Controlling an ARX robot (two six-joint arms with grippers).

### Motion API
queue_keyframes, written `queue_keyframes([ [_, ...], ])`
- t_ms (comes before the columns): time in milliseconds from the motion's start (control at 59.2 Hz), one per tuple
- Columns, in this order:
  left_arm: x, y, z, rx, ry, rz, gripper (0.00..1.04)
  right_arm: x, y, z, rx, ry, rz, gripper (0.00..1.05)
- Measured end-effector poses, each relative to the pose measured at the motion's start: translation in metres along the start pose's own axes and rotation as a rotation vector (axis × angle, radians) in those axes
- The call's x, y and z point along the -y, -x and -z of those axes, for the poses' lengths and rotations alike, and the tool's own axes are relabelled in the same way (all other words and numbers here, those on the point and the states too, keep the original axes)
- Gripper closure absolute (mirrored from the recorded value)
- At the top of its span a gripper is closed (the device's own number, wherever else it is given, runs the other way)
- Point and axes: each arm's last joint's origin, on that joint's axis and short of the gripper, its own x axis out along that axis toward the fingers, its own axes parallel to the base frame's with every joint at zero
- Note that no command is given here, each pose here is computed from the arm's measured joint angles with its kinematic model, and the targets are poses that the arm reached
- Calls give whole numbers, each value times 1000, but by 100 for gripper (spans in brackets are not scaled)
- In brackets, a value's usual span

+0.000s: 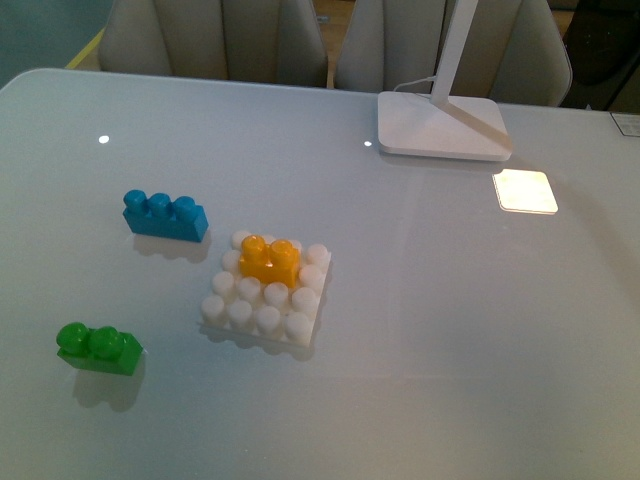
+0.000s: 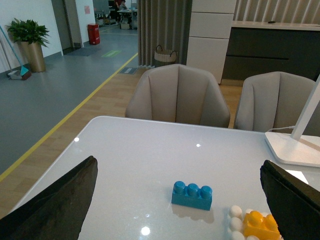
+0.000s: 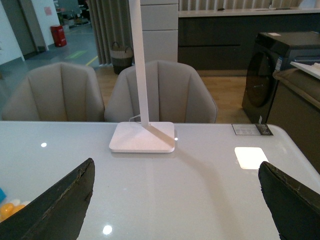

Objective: Insert yellow block into base center

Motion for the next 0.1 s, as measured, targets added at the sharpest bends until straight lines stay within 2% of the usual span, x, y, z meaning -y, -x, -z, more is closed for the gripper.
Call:
queue_keyframes([
  [101,0,0,0,0,0,0,7,0,0,0,0,0,0,9],
])
